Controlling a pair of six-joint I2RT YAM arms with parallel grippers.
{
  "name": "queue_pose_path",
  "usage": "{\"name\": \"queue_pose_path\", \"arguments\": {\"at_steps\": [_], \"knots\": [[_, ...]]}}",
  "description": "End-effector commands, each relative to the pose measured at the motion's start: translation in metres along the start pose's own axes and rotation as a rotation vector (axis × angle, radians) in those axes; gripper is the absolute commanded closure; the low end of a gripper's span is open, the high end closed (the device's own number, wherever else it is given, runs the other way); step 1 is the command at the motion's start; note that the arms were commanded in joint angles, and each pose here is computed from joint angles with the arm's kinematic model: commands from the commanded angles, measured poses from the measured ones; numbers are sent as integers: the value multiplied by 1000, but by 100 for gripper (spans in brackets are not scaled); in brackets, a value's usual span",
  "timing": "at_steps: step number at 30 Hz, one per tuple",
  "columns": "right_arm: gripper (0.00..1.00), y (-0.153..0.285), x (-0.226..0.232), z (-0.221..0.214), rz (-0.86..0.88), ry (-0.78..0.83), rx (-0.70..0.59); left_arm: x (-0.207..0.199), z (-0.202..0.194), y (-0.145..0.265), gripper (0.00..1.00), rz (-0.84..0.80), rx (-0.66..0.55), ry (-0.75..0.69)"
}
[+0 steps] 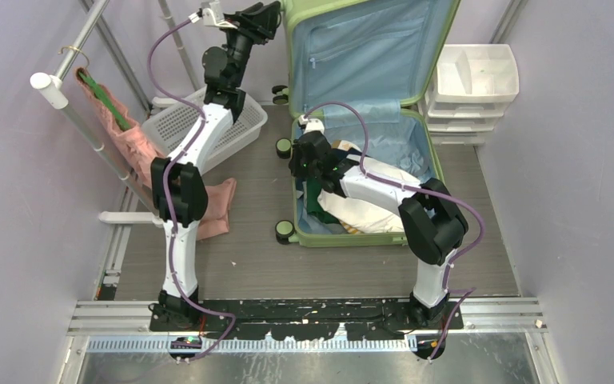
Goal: Open, take out, and arrange the luggage
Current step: Open the luggage at the center of the board.
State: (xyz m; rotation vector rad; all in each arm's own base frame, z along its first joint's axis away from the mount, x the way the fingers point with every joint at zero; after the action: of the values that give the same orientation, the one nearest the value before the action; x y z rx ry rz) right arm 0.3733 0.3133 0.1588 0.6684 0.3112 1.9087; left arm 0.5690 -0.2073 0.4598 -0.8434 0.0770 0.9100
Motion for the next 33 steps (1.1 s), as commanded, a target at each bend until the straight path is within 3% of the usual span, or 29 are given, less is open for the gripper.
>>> {"name": "queue_pose_path", "arguments": {"at_steps": [1,4,13,17,23,28,33], "knots": [[82,-12,-4,51,37,-57,-209,46,-50,28,43,220,208,-85],[72,-9,-4,54,55,-44,-204,43,-42,27,42,230,206,-93],[14,50,-18,99,328,120,-234,44,-47,26,47,234,213,-60],[1,97,-30,136,497,267,-283,43,-48,25,47,227,216,-45],[0,147,-76,234,492,202,-475,39,-45,25,47,215,219,-38],[0,193,-133,317,634,-110,-668,35,-43,26,48,203,233,-41],[0,230,-128,356,764,-244,-700,35,-44,28,48,201,237,-39]]}}
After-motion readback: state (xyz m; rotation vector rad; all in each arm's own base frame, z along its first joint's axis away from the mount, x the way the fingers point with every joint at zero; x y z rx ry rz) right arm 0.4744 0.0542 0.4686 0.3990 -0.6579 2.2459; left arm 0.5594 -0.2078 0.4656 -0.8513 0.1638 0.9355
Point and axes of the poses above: each gripper's point midway between its finger pads, its own y axis back along the fingers, its own x axis along the line the jaws close on, z = x × y, the point moved 5 cm from there along y, back along the fingers
